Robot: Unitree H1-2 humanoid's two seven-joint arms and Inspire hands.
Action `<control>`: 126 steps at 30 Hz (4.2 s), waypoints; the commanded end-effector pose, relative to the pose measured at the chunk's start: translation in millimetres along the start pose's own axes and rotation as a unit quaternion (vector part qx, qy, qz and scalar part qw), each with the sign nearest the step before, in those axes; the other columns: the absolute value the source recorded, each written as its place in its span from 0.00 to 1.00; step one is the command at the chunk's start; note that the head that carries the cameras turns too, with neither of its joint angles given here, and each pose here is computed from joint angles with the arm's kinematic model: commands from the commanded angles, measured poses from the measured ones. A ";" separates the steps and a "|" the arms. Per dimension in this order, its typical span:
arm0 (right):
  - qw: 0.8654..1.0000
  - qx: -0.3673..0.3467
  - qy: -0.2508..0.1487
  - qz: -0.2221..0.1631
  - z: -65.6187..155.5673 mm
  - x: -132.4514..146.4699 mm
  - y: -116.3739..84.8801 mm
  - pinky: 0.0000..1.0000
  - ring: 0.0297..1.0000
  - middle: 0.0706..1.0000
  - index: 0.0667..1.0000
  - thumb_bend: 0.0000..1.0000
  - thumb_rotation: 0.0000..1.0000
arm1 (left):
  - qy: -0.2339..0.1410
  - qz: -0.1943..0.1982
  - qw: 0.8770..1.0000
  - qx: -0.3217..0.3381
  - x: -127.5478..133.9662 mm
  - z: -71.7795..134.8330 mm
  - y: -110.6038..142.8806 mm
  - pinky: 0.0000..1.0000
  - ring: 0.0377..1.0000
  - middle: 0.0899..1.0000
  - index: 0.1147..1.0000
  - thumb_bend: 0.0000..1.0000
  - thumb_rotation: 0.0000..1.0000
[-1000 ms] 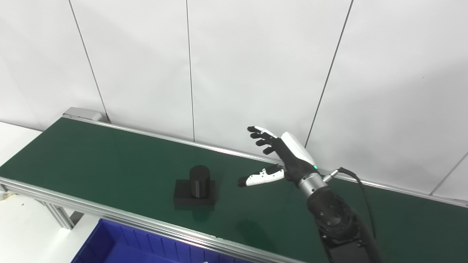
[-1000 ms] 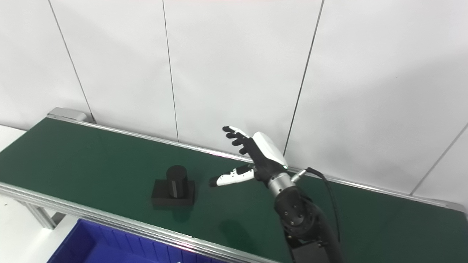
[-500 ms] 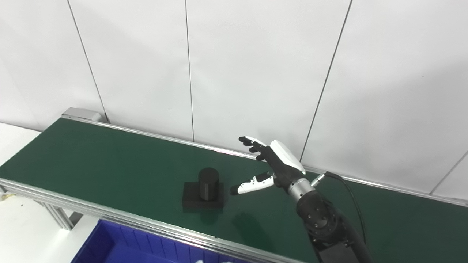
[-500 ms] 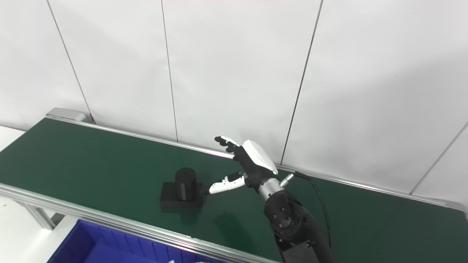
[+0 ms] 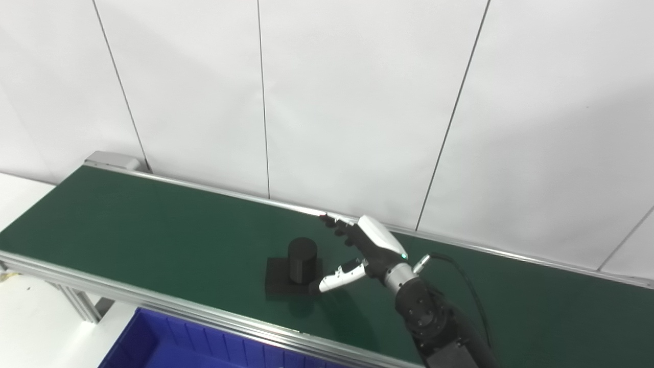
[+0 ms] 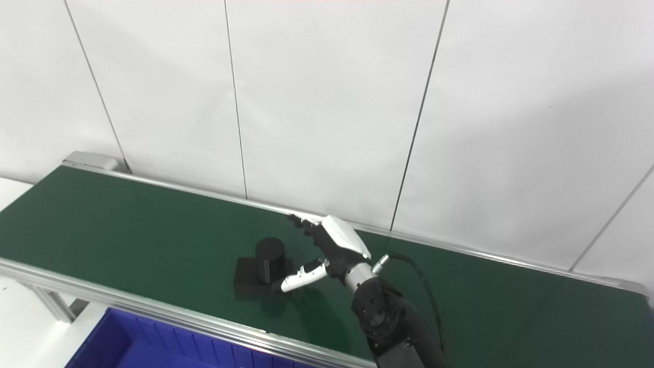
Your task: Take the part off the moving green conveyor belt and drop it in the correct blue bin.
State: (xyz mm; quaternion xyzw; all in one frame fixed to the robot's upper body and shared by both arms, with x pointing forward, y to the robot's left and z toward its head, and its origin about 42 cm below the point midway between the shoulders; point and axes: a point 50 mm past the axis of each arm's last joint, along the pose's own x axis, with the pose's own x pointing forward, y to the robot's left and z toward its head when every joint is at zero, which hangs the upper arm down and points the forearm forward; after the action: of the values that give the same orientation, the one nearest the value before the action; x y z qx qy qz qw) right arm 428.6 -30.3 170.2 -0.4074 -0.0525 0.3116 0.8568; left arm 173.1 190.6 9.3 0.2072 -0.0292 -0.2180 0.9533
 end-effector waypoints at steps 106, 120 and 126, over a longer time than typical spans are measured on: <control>0.998 -0.001 0.044 -0.055 -107.2 -272.2 -13.9 0.42 0.39 0.46 0.49 0.51 0.00 | -0.055 0.019 0.998 -0.007 -9.2 49.4 56.1 0.65 0.76 0.79 0.75 0.93 0.15; 0.989 -0.060 0.123 0.050 -131.1 -261.8 -22.9 0.35 0.35 0.43 0.51 0.51 0.00 | -0.051 0.022 0.998 -0.008 -3.1 62.0 58.9 0.65 0.75 0.78 0.75 0.94 0.15; 0.983 -0.097 0.140 0.074 -136.9 -256.5 -18.7 0.34 0.35 0.42 0.51 0.51 0.00 | -0.049 0.022 0.999 -0.005 -2.5 63.4 60.6 0.65 0.75 0.79 0.75 0.94 0.18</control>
State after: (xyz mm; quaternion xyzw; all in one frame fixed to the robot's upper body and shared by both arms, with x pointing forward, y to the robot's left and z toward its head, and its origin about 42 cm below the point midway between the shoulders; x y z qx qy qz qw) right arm 269.4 -279.2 122.5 -0.5130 0.0875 0.3164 0.7932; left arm 182.2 217.5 80.0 0.1868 -0.0520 -0.2085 0.9586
